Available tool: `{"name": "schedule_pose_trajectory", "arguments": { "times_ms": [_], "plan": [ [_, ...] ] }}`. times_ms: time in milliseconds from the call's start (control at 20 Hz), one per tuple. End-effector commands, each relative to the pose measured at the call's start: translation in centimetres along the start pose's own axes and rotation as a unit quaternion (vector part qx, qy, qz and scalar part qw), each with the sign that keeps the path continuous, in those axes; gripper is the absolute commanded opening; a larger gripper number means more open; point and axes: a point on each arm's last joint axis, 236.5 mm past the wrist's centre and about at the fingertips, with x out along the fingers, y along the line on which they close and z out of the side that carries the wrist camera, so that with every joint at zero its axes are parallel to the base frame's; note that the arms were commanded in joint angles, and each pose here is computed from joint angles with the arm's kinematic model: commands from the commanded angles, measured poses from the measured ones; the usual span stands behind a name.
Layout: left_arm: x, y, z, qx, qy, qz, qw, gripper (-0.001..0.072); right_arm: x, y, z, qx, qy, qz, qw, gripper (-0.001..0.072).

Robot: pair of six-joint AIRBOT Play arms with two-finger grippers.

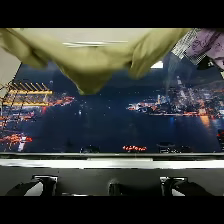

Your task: Fold the clothes and pants, and hang the long-sleeved shirts on hangers.

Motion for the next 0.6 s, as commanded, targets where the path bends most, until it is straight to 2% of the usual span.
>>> {"name": "schedule_pose_trajectory", "arguments": {
  "times_ms": [0,300,550],
  "plan": [
    [-9.8,-3.3,8.6,0.03,-0.138,0.049,0.989,0.0017,-11.0,-1.9,5.7,0.015,-0.095,-0.017,0.995,0.0023],
    [-20.0,-5.9,9.6,0.032,-0.21,0.095,0.972,0.0017,-24.4,-2.6,6.4,0.12,-0.146,0.029,0.981,0.0023],
    [-19.8,-5.4,8.1,0.023,-0.185,0.102,0.977,0.0018,-26.6,-2.1,8.2,0.19,-0.188,0.065,0.961,0.0023]
  ]
}}
